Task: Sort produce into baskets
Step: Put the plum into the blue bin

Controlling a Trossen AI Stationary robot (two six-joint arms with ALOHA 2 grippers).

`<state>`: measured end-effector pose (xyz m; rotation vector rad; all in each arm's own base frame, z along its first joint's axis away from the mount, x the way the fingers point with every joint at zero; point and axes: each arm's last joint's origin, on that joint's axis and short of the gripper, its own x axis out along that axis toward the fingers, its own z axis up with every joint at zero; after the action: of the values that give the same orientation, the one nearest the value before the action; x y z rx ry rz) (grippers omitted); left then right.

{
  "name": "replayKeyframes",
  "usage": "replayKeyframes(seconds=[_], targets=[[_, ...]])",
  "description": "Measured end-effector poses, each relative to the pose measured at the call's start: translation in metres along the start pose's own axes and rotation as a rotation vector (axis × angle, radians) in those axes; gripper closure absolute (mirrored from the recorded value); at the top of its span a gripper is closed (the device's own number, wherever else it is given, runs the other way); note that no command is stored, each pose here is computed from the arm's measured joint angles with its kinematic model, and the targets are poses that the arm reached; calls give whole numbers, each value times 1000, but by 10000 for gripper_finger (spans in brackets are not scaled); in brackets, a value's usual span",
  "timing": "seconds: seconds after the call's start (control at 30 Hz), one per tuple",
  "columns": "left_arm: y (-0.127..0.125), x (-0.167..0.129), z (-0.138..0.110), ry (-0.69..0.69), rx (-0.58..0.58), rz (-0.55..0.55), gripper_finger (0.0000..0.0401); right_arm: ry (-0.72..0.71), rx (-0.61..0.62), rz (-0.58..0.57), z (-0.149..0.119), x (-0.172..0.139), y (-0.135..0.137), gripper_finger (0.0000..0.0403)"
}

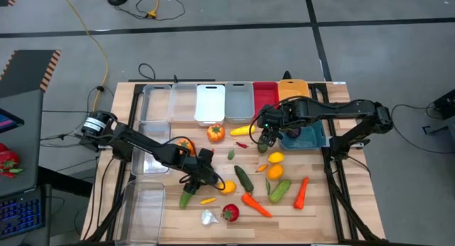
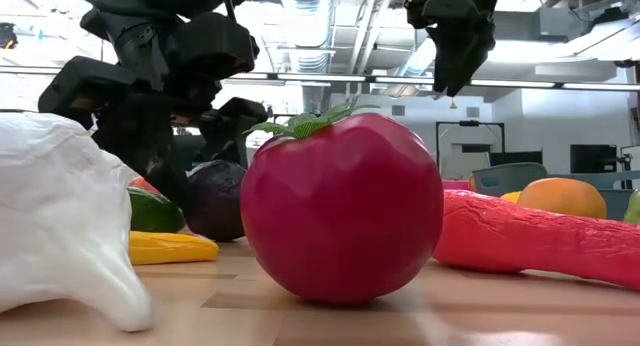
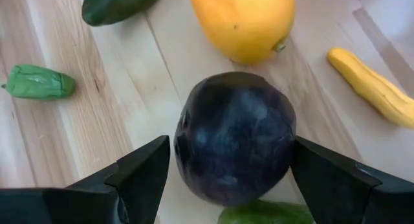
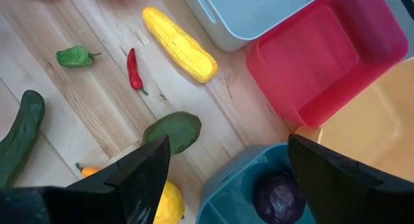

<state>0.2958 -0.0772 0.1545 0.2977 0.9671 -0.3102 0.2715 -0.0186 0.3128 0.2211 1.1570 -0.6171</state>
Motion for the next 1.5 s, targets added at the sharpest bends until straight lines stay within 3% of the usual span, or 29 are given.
replayKeyframes(seconds=[0.3,0.63,0.87,1.0,1.27,1.5], targets=[[0,0,3,-36,6,-1,110,0,0,0,0,0,0,66],[0,0,4,-38,11,0,195,7,-12,-6,-1,0,0,66],[1,-1,5,-33,45,9,199,29,-107,-17,-6,-2,1,66],[7,-10,19,-9,126,72,196,-17,-131,-15,-10,-15,-4,66],[30,-30,47,31,240,290,195,-200,-49,64,-27,-64,-35,66],[59,-47,71,-62,217,492,195,-390,30,162,-37,-97,-54,66]])
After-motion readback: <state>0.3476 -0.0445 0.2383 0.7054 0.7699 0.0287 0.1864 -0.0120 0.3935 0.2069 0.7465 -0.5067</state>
